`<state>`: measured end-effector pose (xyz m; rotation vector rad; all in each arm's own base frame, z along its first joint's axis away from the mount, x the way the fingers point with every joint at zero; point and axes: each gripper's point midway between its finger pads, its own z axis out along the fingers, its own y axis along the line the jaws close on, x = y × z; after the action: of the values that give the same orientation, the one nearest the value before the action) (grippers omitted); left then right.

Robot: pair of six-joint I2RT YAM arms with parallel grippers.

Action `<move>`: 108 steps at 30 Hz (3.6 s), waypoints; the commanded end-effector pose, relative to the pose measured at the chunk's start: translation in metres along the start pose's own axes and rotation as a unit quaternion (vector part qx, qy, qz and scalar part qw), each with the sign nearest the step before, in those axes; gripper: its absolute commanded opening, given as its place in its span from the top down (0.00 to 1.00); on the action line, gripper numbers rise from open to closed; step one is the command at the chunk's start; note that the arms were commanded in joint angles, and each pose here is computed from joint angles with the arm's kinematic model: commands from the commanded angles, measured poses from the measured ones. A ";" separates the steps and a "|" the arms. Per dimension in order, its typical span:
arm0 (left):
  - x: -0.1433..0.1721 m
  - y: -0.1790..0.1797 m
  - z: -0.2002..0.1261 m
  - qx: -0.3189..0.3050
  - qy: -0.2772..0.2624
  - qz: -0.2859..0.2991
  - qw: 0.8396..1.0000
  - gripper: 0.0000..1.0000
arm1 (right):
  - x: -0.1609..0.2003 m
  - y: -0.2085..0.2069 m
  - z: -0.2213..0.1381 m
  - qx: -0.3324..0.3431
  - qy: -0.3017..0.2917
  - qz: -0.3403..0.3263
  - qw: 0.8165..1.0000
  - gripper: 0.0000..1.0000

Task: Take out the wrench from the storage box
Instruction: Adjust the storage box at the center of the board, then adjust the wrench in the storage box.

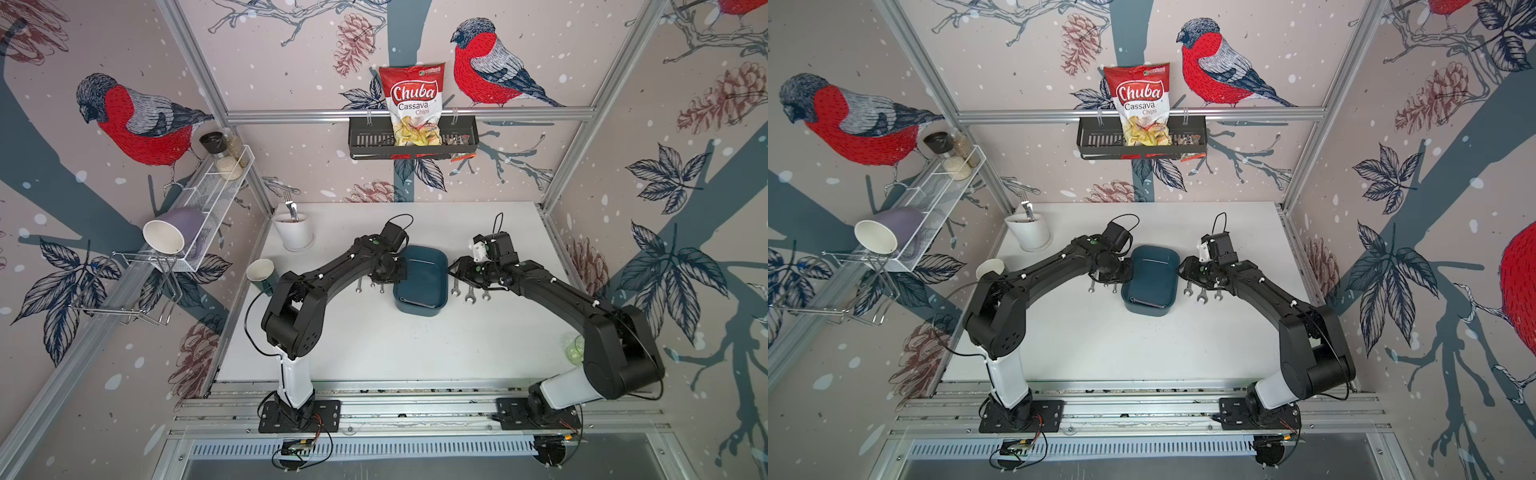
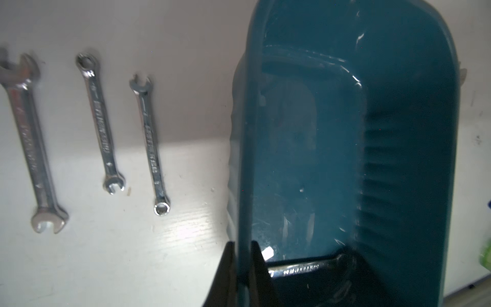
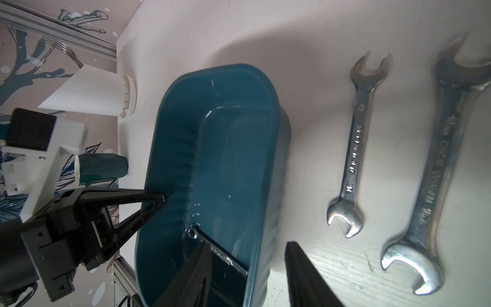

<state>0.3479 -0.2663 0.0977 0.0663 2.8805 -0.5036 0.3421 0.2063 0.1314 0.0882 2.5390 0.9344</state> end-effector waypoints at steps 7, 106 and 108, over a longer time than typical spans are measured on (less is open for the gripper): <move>0.068 -0.015 -0.025 0.055 0.178 -0.063 0.981 0.98 | -0.001 0.010 -0.023 -0.015 -0.008 -0.021 1.000 0.48; -0.022 -0.053 0.092 0.044 -0.081 0.377 0.922 0.33 | 0.027 -0.026 0.052 0.021 0.054 0.005 0.998 0.59; -0.013 -0.055 0.090 0.050 -0.070 0.374 0.923 0.34 | 0.026 -0.026 0.052 0.020 0.053 0.004 0.998 0.59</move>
<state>0.3889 -0.3452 0.0328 1.0519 2.3830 -0.4100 0.3397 0.2205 0.0670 0.0586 2.6758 0.8924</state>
